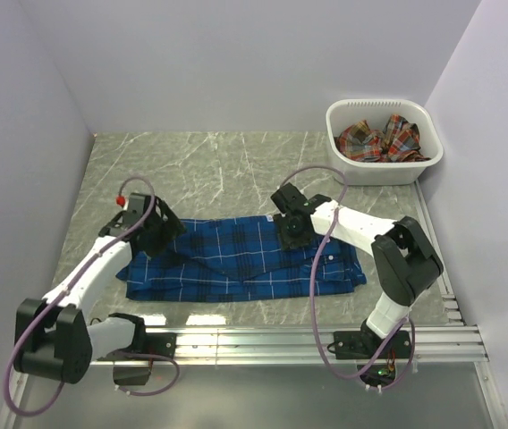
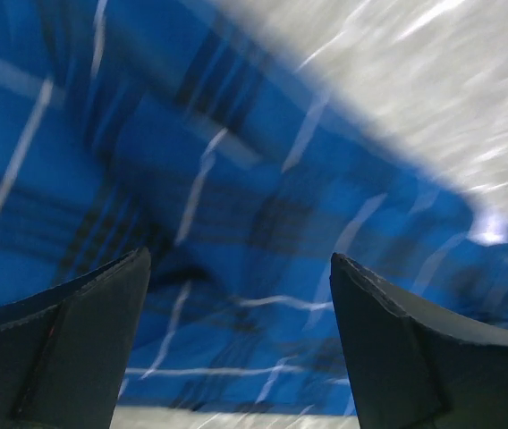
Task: Fold and stack the long sleeve shirts
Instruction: Fold the shirt
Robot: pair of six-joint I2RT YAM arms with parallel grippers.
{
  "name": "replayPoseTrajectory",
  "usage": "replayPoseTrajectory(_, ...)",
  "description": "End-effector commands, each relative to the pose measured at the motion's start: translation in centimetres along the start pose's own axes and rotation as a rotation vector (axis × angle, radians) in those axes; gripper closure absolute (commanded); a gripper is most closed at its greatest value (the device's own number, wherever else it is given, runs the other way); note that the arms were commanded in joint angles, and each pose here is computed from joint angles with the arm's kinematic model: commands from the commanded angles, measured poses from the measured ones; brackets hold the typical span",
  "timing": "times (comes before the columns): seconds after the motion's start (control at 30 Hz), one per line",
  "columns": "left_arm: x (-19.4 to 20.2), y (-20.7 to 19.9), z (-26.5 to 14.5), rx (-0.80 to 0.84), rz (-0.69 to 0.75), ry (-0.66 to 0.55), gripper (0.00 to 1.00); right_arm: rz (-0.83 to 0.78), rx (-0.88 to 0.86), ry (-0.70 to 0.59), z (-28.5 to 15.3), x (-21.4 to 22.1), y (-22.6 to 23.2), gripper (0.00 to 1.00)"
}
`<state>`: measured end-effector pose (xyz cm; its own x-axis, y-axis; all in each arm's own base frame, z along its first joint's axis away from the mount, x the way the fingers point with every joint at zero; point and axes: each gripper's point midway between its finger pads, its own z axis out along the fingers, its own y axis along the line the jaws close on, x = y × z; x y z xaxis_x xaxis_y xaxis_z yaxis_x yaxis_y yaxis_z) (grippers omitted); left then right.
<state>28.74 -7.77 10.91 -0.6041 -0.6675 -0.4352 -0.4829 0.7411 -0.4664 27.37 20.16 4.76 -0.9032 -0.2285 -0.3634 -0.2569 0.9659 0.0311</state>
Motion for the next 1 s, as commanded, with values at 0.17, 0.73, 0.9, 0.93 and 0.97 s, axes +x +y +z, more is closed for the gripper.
replayPoseTrajectory(0.17, 3.4, 2.3, 4.1, -0.115, -0.073, 0.113, 0.13, -0.001, 0.079, 0.100, 1.3, 3.7, -1.2, 0.48)
replayPoseTrajectory(0.73, -8.0, -4.2, 17.8, -0.253, 0.085, 0.031, 0.12, -0.121, -0.249, 0.188, 0.9, 7.2, 9.9, 0.48)
replayPoseTrajectory(0.9, -13.4, -10.0, 22.1, -0.125, 0.177, -0.063, 0.10, -0.195, -0.388, 0.150, 0.3, 5.0, 16.3, 0.48)
replayPoseTrajectory(0.93, -15.1, -12.2, 22.8, -0.060, 0.200, -0.105, 0.09, -0.212, -0.400, 0.107, -0.3, 3.4, 17.3, 0.48)
replayPoseTrajectory(0.97, -16.0, -13.2, 22.9, -0.029, 0.204, -0.121, 0.09, -0.219, -0.408, 0.094, -0.4, 2.9, 17.9, 0.48)
